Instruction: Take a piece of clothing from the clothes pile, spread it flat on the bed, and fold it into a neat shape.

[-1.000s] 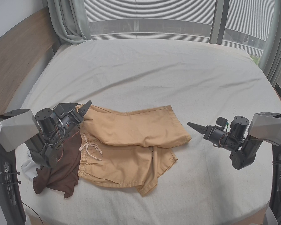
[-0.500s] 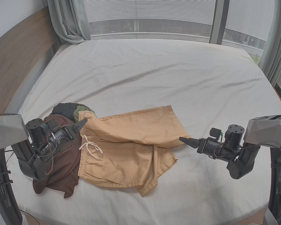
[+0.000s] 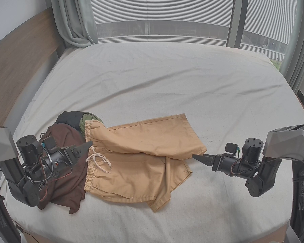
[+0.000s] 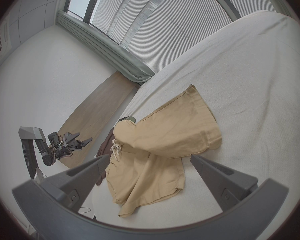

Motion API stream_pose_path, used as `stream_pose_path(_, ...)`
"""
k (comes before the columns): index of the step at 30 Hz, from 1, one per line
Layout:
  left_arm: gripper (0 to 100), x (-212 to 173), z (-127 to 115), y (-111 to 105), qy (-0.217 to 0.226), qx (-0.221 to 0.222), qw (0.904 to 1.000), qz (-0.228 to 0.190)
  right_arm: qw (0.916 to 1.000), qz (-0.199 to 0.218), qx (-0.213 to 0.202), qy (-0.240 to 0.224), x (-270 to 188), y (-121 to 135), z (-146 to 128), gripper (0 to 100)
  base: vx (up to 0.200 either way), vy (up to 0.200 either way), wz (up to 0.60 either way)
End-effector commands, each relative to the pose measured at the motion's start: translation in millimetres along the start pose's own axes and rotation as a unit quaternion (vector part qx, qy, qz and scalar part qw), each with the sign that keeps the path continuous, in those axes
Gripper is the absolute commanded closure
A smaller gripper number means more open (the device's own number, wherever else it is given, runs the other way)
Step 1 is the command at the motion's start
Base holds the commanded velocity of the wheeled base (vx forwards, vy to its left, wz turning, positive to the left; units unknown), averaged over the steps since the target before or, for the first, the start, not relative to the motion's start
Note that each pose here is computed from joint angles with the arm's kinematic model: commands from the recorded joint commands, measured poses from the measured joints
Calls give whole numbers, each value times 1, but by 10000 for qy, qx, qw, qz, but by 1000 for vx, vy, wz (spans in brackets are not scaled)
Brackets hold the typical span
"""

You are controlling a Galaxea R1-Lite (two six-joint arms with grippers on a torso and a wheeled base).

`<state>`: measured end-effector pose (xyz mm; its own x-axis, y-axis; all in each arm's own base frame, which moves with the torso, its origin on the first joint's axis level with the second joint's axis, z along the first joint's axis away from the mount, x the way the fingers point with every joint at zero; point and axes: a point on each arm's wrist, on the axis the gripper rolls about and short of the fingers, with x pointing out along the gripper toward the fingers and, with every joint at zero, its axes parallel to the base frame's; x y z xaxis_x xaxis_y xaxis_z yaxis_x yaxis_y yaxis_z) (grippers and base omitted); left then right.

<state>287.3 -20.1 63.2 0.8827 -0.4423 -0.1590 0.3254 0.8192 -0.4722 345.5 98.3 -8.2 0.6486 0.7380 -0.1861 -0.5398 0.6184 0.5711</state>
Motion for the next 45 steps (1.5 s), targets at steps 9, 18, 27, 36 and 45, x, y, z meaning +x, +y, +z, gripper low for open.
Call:
stream_pose_path(9,0,-16,-25,9,565,614,9961,283,9995,-112,-7,300,4,-11,-23,0,0,0,0)
stream_pose_path(18,0,-16,-25,8,556,626,9962,248,9987,-124,89,486,11,-18,-38,0,0,0,0)
stream_pose_path(27,0,-16,-23,7,526,614,9965,232,9978,-213,105,622,29,-22,-59,0,0,0,0)
stream_pose_path(36,0,-15,-23,5,512,625,9965,196,9974,-326,73,644,41,-22,-69,0,0,0,0)
stream_pose_path(45,0,-15,-22,5,505,621,9966,194,9979,-443,6,470,48,-27,-70,100,0,0,0)
